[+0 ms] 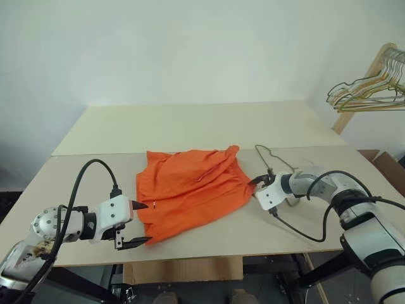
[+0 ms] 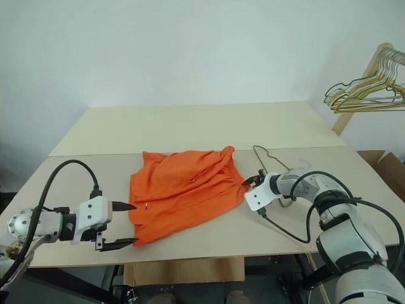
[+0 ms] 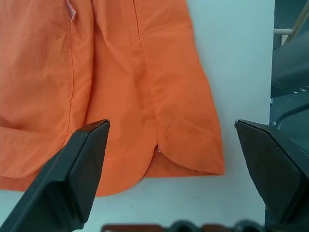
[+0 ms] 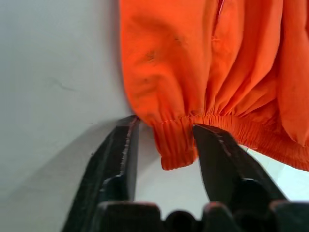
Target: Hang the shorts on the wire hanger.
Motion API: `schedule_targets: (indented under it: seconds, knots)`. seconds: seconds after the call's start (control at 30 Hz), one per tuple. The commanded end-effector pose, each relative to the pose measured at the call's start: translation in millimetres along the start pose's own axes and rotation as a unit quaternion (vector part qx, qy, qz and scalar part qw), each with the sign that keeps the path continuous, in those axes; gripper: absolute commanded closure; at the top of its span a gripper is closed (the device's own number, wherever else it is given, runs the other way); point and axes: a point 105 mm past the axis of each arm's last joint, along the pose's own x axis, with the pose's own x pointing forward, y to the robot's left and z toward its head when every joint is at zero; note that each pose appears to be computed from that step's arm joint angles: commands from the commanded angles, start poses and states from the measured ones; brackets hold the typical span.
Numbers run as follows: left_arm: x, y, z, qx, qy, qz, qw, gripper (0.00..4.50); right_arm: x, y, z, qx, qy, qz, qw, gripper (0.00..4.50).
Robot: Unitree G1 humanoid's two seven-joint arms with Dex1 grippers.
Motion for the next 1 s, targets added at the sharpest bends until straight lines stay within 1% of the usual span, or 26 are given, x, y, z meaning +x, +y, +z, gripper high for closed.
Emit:
schedule_targets:
  seconds: [0.03, 0.1, 0.13, 0.23, 0.33, 0.4, 0.47, 0.53, 0.67, 0.77, 0.9, 1.0]
  knots:
    - [-2, 3, -1, 0.015, 0.015, -0.002, 1.000, 0.00, -3, -12, -4, -0.009, 0.009, -0.010, 1.000, 3.57]
    - [-2, -4, 2, 0.000, 0.008, -0.027, 1.000, 0.00, -3, -10, -4, -0.006, 0.007, -0.009, 1.000, 4.29]
    - [-2, -7, 3, -0.003, 0.006, -0.039, 0.999, 0.00, -3, -10, -4, -0.004, 0.007, -0.009, 1.000, 4.49]
    - [0, -12, 0, 0.013, 0.024, -0.063, 0.998, 0.00, -4, -12, -3, 0.004, 0.002, -0.011, 1.000, 4.49]
    - [3, -14, -10, 0.024, 0.055, -0.090, 0.994, 0.00, -4, -19, -1, 0.018, -0.005, -0.028, 0.999, 4.49]
    - [4, -14, -14, 0.008, 0.051, -0.107, 0.993, 0.00, -3, -23, 0, 0.023, -0.004, -0.042, 0.999, 4.49]
    - [7, -12, -20, 0.009, 0.056, -0.112, 0.992, 0.00, -3, -27, 1, 0.024, -0.005, -0.050, 0.998, 4.49]
    - [15, -7, -26, 0.001, 0.056, -0.110, 0.992, 0.00, -3, -30, 2, 0.027, -0.008, -0.053, 0.998, 4.49]
    - [32, -3, -25, -0.033, 0.020, -0.102, 0.994, 0.00, -3, -34, 5, 0.030, -0.013, -0.064, 0.997, 4.49]
    - [39, -4, -32, -0.024, 0.030, -0.101, 0.994, 0.00, -5, -36, 5, 0.033, -0.012, -0.071, 0.997, 4.49]
    - [43, -4, -40, -0.033, 0.036, -0.104, 0.993, 0.00, -6, -37, 6, 0.037, -0.013, -0.078, 0.996, 4.49]
    - [46, -2, -47, -0.030, 0.048, -0.094, 0.994, 0.59, -6, -38, 7, 0.039, -0.014, -0.081, 0.996, 4.50]
